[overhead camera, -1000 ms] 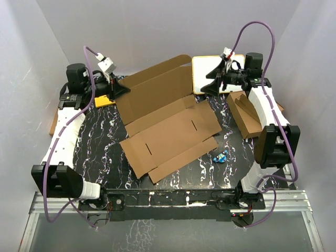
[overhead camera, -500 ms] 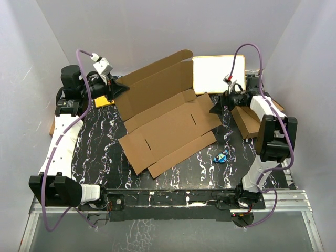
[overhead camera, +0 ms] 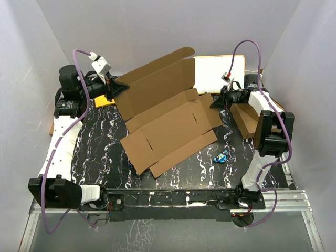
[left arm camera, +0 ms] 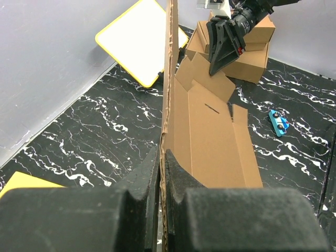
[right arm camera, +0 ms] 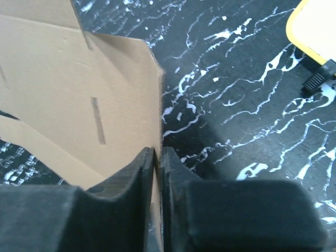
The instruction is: Fold the paper box
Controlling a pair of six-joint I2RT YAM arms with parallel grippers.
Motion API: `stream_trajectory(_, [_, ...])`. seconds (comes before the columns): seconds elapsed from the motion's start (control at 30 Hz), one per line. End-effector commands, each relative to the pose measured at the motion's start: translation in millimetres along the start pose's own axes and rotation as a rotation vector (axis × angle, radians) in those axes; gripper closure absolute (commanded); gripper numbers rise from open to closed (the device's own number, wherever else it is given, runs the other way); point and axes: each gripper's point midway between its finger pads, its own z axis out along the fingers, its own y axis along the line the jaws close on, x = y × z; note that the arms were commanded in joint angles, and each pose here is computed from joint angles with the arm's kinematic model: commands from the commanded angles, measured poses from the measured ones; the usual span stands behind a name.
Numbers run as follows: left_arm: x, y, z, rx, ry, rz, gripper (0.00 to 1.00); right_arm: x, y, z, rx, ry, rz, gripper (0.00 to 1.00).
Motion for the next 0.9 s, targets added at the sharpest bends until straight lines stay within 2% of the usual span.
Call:
stream_trajectory(0.0, [-43,-11,-10,0.004,-0.085,0.109,1.0,-41,8,-7,-0.032,-0.073,-0.122,0.91])
stream_trajectory(0.27, [-92,-2,-10,-0.014,-0.172,0.206,1.0,-107,14,-23,0.033,-0.228,-0.209,0.92])
stream_trajectory(0.4, [-100,-7,-8,0.027,-0.196,0.206,1.0,-120,21,-24,0.034,-0.319,-0.192,0.92])
stream_trajectory(0.6, [-73,-12,-9,0.029,-0.158,0.155,1.0,-116,19,-18,0.053,-0.412,-0.188,0.92])
stream_trajectory(0.87, [-36,-32,-9,0.093,-0.14,0.056,1.0,-78,17,-4,0.082,-0.448,-0.158,0.92])
